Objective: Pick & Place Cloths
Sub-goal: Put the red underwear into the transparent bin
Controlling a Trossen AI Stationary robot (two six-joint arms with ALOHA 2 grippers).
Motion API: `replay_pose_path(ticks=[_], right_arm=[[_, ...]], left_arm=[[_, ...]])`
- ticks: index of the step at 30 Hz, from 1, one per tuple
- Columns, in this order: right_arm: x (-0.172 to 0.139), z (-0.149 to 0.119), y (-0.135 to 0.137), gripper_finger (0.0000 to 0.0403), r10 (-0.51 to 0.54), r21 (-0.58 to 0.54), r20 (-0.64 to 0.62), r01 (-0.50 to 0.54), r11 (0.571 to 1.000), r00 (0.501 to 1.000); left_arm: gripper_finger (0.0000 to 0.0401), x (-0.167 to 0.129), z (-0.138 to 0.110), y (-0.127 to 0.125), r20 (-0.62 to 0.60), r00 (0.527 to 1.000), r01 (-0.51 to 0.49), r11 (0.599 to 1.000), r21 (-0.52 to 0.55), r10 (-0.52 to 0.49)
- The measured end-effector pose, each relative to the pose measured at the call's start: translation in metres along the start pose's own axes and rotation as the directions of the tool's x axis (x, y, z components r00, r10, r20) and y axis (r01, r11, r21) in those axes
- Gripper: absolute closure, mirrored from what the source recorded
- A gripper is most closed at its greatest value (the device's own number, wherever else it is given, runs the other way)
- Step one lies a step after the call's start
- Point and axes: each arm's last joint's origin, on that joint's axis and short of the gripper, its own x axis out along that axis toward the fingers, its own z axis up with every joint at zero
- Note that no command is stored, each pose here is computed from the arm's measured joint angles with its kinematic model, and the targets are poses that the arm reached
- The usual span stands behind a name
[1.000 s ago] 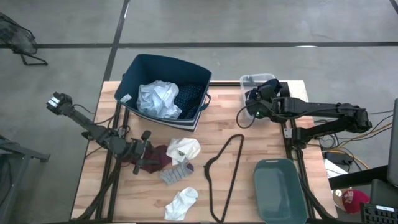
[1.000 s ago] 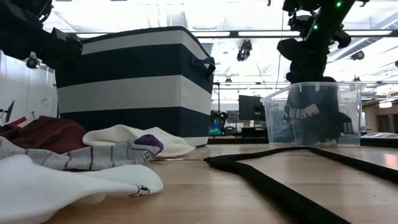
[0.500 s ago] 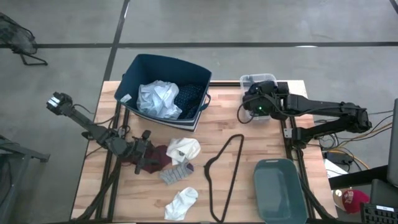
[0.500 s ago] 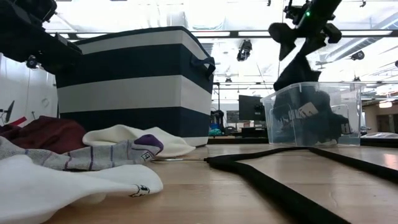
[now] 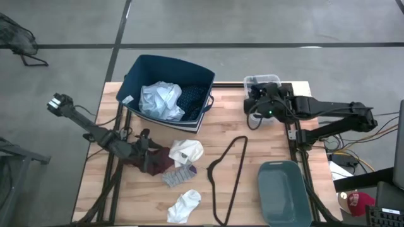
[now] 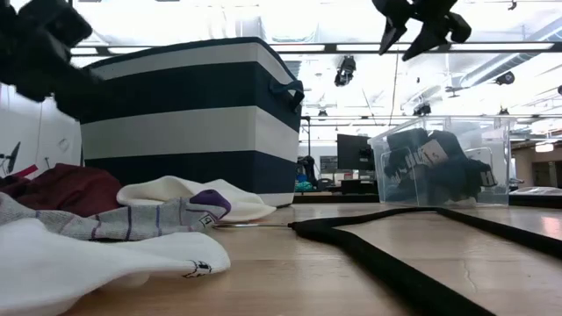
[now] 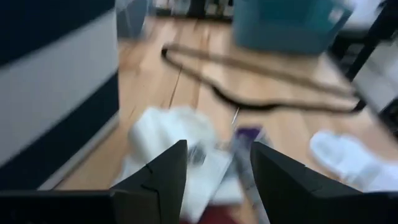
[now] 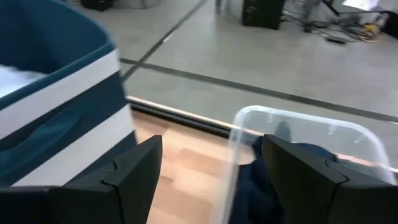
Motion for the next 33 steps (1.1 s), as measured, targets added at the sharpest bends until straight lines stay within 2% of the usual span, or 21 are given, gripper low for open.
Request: replay_pose_path(ticks=[7, 13, 19, 26, 30, 33], right_arm=[[-0.003, -0.017, 0.015, 0.0155, 0.101, -0.028, 0.026, -0.100, 0.995, 0.995], [-0.007, -0.022, 0.030, 0.0169, 0.215, -0.038, 0.101, -0.212, 0.977, 0.971], [-0.014, -0.026, 0.037, 0.0177, 0.284, -0.075, 0.128, -0.276, 0.958, 0.950], [-0.021, -0.036, 0.043, 0.0184, 0.342, -0.121, 0.126, -0.327, 0.937, 0.931], [-0.021, -0.045, 0.045, 0.0179, 0.364, -0.123, 0.128, -0.350, 0.929, 0.922], [-0.020, -0.054, 0.045, 0.0174, 0.376, -0.132, 0.123, -0.361, 0.923, 0.918]], left_arm=[[0.0211, -0.004, -0.017, 0.009, -0.239, 0.964, -0.140, 0.986, -0.089, 0.116], [0.0189, 0.001, -0.029, 0.007, -0.370, 0.927, -0.117, 0.986, -0.116, 0.067], [0.0183, 0.009, -0.041, 0.005, -0.473, 0.876, -0.149, 0.986, -0.070, 0.098], [0.0186, 0.019, -0.056, 0.006, -0.521, 0.824, -0.244, 0.969, 0.028, 0.222], [0.0208, 0.024, -0.061, 0.006, -0.523, 0.808, -0.278, 0.958, 0.070, 0.272], [0.0244, 0.026, -0.064, 0.006, -0.533, 0.796, -0.282, 0.955, 0.095, 0.288]])
